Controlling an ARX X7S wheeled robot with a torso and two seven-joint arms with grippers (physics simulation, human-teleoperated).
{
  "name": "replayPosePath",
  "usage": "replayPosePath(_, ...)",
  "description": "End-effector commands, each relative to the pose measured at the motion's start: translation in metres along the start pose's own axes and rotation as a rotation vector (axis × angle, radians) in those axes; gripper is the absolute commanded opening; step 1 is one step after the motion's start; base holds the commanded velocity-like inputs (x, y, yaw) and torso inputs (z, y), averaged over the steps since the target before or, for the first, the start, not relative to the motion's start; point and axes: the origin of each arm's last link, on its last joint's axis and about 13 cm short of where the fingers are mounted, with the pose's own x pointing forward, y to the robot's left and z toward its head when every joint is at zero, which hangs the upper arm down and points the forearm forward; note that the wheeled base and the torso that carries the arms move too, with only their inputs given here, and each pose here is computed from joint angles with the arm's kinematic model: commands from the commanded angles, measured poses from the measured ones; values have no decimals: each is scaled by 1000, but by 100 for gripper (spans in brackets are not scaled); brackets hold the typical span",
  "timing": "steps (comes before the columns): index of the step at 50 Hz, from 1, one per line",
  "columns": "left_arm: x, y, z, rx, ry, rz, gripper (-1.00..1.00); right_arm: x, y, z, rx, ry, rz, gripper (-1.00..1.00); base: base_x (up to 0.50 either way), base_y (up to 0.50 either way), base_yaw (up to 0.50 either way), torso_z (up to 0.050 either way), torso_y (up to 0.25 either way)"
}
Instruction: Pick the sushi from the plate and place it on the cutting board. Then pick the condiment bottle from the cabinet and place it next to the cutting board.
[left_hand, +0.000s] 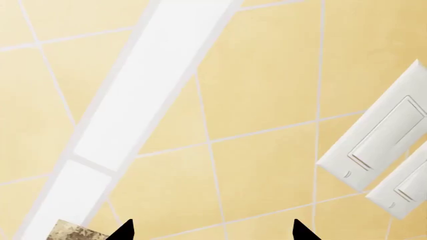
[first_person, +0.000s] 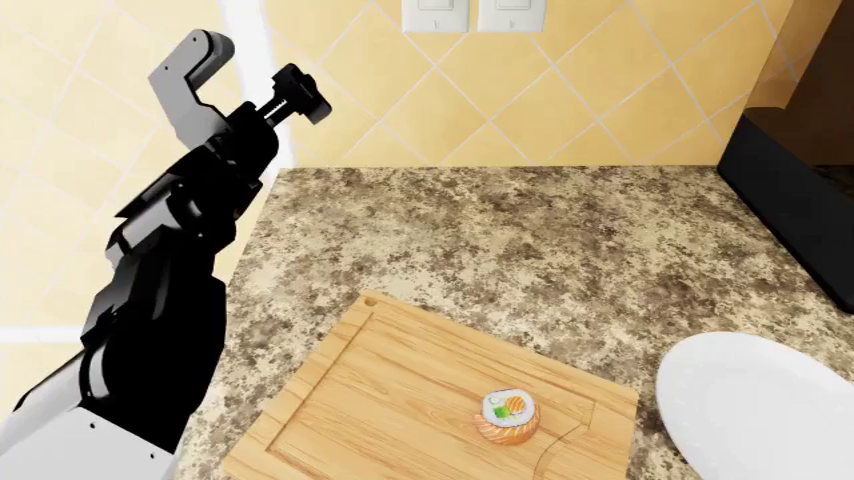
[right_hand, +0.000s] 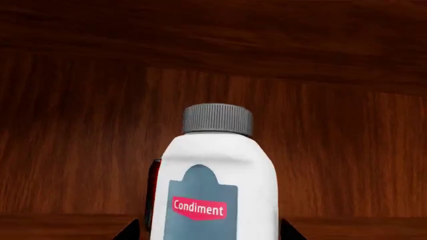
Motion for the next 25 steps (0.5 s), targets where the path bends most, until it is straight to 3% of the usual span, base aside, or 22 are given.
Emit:
replayPosePath(1, 0, 0, 0, -6, 1, -4, 100, 8, 1, -25, -23, 117, -9, 100, 0, 0, 0, 0, 0)
replayPosePath(9, 0, 0, 0, -6, 3, -3, 100, 12, 2, -38, -11, 232, -13, 100, 0, 0, 0, 0, 0)
replayPosePath(10, 0, 0, 0, -5, 3, -3, 100, 12, 2, -41, -7, 253, -9, -100, 0, 0, 0, 0, 0)
replayPosePath(25, 0, 0, 0, -3, 5, -3, 100, 7, 0, -36, 23, 217, -17, -100, 1, 0, 0, 0, 0)
